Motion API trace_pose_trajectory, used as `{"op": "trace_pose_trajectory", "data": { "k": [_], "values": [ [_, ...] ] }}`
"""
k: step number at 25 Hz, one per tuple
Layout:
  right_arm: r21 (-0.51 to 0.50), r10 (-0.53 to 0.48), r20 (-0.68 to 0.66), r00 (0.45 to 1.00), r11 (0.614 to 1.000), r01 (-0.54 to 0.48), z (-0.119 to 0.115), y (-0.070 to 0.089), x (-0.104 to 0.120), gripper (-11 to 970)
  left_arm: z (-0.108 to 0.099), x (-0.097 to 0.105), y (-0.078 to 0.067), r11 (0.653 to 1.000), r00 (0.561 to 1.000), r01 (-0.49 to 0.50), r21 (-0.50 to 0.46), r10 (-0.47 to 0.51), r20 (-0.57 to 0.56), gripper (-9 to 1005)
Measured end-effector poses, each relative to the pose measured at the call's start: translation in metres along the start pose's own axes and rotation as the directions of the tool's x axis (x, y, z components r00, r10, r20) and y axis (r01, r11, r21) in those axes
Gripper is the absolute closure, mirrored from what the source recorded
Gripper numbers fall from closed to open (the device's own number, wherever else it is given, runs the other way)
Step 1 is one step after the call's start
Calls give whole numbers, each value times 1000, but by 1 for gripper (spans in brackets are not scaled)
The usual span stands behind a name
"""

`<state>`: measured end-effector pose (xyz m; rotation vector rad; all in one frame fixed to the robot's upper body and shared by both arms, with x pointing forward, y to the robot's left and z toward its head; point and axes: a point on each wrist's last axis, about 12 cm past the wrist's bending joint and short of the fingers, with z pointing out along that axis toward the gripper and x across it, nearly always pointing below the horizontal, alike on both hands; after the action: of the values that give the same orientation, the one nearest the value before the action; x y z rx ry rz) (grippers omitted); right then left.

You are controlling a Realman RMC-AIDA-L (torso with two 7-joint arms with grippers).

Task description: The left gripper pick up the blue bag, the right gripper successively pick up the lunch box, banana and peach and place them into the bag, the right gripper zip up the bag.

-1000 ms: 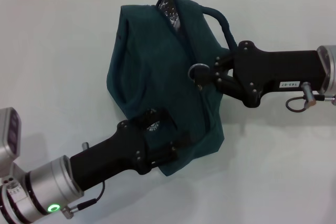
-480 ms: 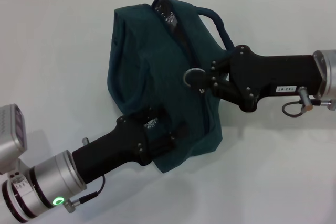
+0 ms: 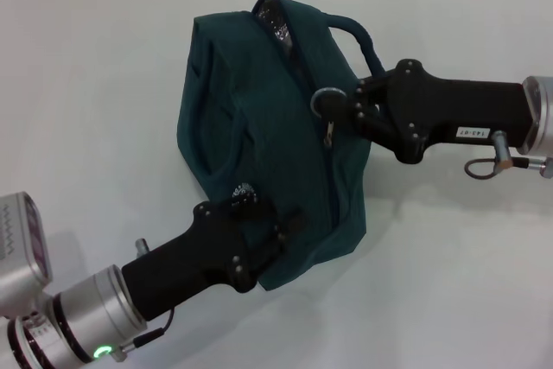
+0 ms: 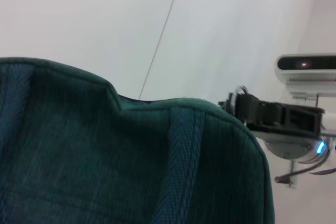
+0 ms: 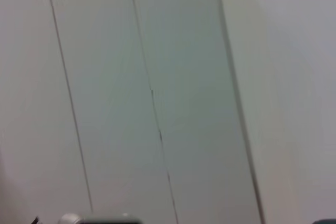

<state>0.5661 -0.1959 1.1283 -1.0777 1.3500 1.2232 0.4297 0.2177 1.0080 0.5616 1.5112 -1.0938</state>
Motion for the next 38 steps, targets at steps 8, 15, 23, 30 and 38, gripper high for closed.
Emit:
{"op": "trace_pose_trajectory", "data": {
  "k": [8, 15, 23, 30, 38],
  "values": [
    [76, 17, 61, 998, 997, -22, -1, -7, -2, 947, -1, 5, -5, 999, 999, -44, 30, 45, -30, 662],
    [160, 36, 74, 997, 986, -48, -6, -13, 3, 947, -2, 5, -7, 994, 996, -69, 82, 74, -59, 856],
    [133, 27, 74, 997, 990, -37, -7, -7, 6, 947, 1, 2, -7, 999, 999, -32, 18, 32, 9, 888],
    [89, 25, 63, 998, 996, -31, -2, -3, 6, 946, 0, -1, -16, 1000, 994, -10, -11, 11, 112, 747],
    [20, -22, 85, 996, 1000, 21, 6, 0, -2, 946, 1, -1, -15, 1000, 993, 0, -29, 4, 120, 471]
  ]
}}
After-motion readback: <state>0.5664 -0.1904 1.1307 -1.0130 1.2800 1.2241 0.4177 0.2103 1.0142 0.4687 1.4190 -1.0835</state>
